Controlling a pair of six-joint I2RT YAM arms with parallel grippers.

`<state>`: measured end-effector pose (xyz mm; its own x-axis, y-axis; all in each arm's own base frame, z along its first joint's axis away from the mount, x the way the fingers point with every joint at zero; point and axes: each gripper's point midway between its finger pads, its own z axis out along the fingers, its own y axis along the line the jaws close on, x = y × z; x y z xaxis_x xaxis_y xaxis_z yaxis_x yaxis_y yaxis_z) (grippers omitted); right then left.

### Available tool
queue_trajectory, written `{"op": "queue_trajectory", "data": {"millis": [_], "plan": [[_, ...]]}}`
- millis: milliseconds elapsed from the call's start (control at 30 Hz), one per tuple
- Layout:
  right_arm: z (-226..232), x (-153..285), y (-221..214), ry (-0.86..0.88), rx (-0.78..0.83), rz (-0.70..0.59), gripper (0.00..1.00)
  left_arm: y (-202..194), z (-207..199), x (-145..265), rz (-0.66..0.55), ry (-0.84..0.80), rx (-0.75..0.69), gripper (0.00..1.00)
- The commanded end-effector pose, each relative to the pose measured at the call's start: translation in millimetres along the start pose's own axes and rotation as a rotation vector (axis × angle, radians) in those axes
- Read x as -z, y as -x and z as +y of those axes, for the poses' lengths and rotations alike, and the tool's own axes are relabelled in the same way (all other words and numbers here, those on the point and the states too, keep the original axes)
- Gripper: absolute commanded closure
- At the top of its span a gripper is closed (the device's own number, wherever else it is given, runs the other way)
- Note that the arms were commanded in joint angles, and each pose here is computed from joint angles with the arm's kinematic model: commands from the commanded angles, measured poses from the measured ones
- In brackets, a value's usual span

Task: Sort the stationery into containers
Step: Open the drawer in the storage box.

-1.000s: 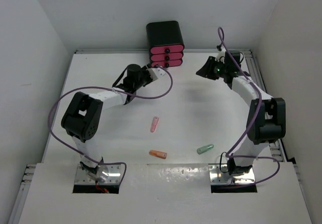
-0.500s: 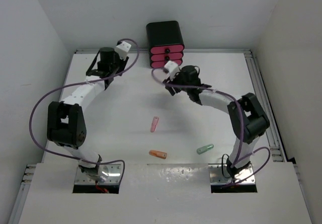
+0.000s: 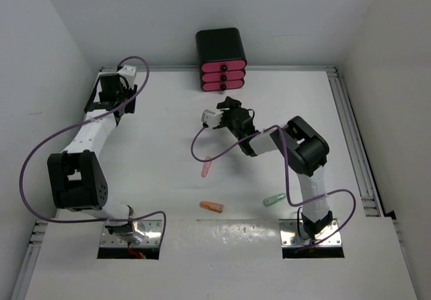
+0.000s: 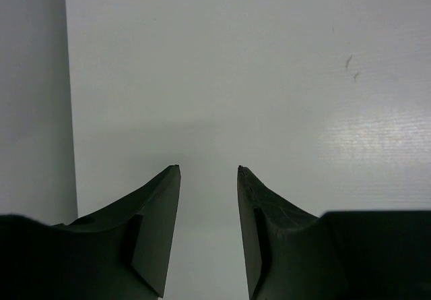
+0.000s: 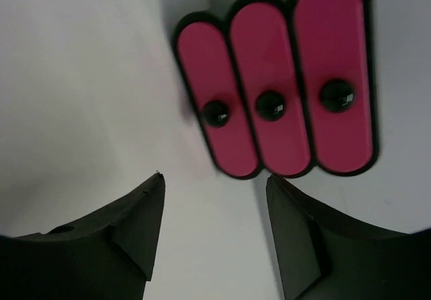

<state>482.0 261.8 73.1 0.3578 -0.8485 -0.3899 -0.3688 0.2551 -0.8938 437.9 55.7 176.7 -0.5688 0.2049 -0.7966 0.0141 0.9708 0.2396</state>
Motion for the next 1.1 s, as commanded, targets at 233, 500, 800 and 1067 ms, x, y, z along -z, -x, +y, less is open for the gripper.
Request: {"op": "queue_trajectory", "data": {"millis": [233, 500, 800, 1067], "plan": [[-34.4, -25.4, -3.2, -0.234, 0.307, -0.120, 0.48, 12.8, 3.3, -10.8, -0.015, -0.005, 0.082, 0.56], [-27.2, -40.1, -27.1, -0.218, 0.305, -0.076, 0.47, 17.2, 6.0, -38.5, 0.018, -0.014, 0.112, 0.57], [-29.0, -58.4, -46.7, -0.251, 0.262, -0.060, 0.48, 8.9, 2.3, -60.2, 0.066, -0.034, 0.150, 0.58], [-21.0, -84.3, -57.8, -0.251, 0.244, -0.060, 0.48, 11.1, -0.1, -72.0, 0.084, -0.045, 0.153, 0.59]]}}
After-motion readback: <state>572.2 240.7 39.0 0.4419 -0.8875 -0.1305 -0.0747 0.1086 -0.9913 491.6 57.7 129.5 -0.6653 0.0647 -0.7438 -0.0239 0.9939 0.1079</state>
